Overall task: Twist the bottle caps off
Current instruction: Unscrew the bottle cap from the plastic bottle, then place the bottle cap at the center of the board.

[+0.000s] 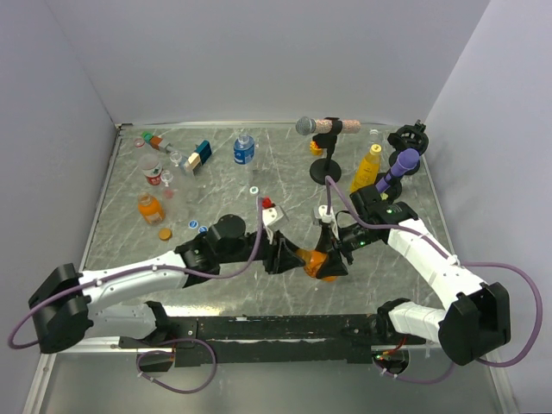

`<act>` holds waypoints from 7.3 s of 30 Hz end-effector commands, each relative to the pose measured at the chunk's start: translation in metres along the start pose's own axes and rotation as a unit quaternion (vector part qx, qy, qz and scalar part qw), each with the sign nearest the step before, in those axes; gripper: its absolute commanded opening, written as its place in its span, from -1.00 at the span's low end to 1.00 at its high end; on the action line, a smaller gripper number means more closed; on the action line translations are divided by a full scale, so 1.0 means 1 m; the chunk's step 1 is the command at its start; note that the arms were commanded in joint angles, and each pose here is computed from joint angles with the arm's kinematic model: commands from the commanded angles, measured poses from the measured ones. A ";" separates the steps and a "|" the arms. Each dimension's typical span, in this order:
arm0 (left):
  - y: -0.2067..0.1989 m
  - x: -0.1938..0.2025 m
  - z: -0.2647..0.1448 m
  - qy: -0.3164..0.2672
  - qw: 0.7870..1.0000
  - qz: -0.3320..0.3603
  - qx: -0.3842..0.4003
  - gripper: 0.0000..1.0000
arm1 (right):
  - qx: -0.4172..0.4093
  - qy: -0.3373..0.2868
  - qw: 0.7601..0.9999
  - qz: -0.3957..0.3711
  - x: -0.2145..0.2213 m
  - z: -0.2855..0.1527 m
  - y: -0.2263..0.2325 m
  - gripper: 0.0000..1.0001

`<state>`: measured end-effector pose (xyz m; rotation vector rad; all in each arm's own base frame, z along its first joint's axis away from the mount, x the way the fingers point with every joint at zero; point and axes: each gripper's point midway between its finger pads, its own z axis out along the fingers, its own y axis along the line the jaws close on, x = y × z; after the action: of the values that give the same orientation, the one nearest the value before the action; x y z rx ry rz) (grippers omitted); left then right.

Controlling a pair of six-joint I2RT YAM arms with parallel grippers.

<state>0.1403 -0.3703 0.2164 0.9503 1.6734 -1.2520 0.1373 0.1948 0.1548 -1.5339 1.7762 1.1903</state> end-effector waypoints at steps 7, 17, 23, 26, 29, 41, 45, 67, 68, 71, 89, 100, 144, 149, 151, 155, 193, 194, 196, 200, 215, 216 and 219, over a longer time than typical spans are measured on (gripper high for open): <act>0.002 -0.023 0.001 -0.037 0.924 -0.371 -0.087 -0.99 | 0.023 0.003 0.999 -0.039 -0.006 -0.005 -0.012 -0.84; 0.010 -0.015 0.012 0.009 0.871 -0.468 -0.150 -0.99 | 0.026 0.005 0.999 -0.041 -0.006 -0.006 -0.011 -0.84; 0.011 -0.033 -0.001 -0.036 0.908 -0.395 -0.134 0.52 | 0.027 0.005 0.999 -0.044 -0.006 -0.006 -0.011 -0.84; 0.006 -0.038 -0.015 -0.056 0.936 -0.329 -0.114 0.89 | 0.026 0.005 0.999 -0.043 -0.006 -0.006 -0.011 -0.84; 0.000 -0.043 -0.032 -0.081 0.960 -0.251 -0.090 0.93 | 0.026 0.004 0.999 -0.043 -0.006 -0.006 -0.011 -0.84; -0.014 -0.020 -0.054 -0.095 0.970 0.223 0.023 0.93 | 0.018 0.004 0.999 -0.045 -0.004 -0.004 -0.009 -0.83; -0.010 -0.027 -0.034 -0.072 0.959 0.271 0.045 0.93 | 0.018 0.006 0.999 -0.044 -0.003 -0.004 -0.010 -0.83; 0.001 -0.011 0.013 0.001 0.966 0.226 0.125 0.19 | 0.021 0.007 0.999 -0.046 -0.003 -0.005 -0.009 -0.83; 0.001 -0.010 0.013 0.005 0.967 0.220 0.126 0.14 | 0.021 0.006 0.999 -0.047 -0.003 -0.005 -0.009 -0.83; 0.001 -0.008 0.014 0.009 0.969 0.213 0.126 0.08 | 0.021 0.006 0.999 -0.046 -0.003 -0.005 -0.009 -0.83; -0.008 -0.039 -0.002 0.006 0.983 -0.183 0.021 -0.99 | 0.021 0.007 0.999 -0.044 -0.003 -0.005 -0.010 -0.83; -0.004 -0.043 -0.010 0.009 0.931 -0.361 -0.062 -0.96 | 0.021 0.007 0.999 -0.041 -0.003 -0.005 -0.010 -0.83; 0.005 -0.018 -0.015 -0.060 0.945 0.311 0.078 0.85 | 0.022 0.011 0.999 -0.038 0.000 -0.004 -0.012 -0.83; 0.002 -0.020 -0.007 -0.060 0.943 0.313 0.097 0.76 | 0.024 0.011 0.999 -0.040 -0.001 -0.005 -0.012 -0.83; 0.003 -0.017 -0.004 -0.051 0.944 0.310 0.103 0.71 | 0.023 0.012 0.999 -0.040 -0.001 -0.004 -0.012 -0.83; 0.003 -0.010 0.001 -0.036 0.946 0.302 0.116 0.57 | 0.024 0.011 0.999 -0.039 -0.001 -0.004 -0.012 -0.83; -0.024 -0.027 -0.016 0.014 0.965 -0.258 0.053 -0.96 | 0.024 0.012 0.999 -0.038 -0.001 -0.005 -0.012 -0.84; -0.019 -0.028 -0.017 0.010 0.964 -0.263 0.038 -0.95 | 0.024 0.012 0.999 -0.037 0.000 -0.004 -0.012 -0.84; -0.005 -0.028 -0.021 0.000 0.965 -0.263 0.000 -0.95 | 0.024 0.012 0.999 -0.038 -0.001 -0.005 -0.012 -0.83; 0.036 -0.025 -0.036 -0.021 0.963 -0.255 -0.086 -0.94 | 0.025 0.010 0.999 -0.041 -0.002 -0.005 -0.011 -0.84; 0.248 0.035 -0.075 0.021 0.873 -0.236 -0.426 -0.75 | 0.029 0.010 0.998 -0.045 -0.003 -0.006 -0.011 -0.83; 0.257 0.037 -0.071 0.027 0.870 -0.239 -0.430 -0.75 | 0.030 0.010 0.998 -0.046 -0.003 -0.007 -0.011 -0.83; 0.280 0.052 -0.055 0.061 0.859 -0.253 -0.441 -0.70 | 0.033 0.012 0.998 -0.046 -0.001 -0.007 -0.011 -0.83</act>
<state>0.3287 -0.2429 0.0773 0.0059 2.3803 -0.6283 0.1442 0.1875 0.1460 -1.5769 1.7996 1.0954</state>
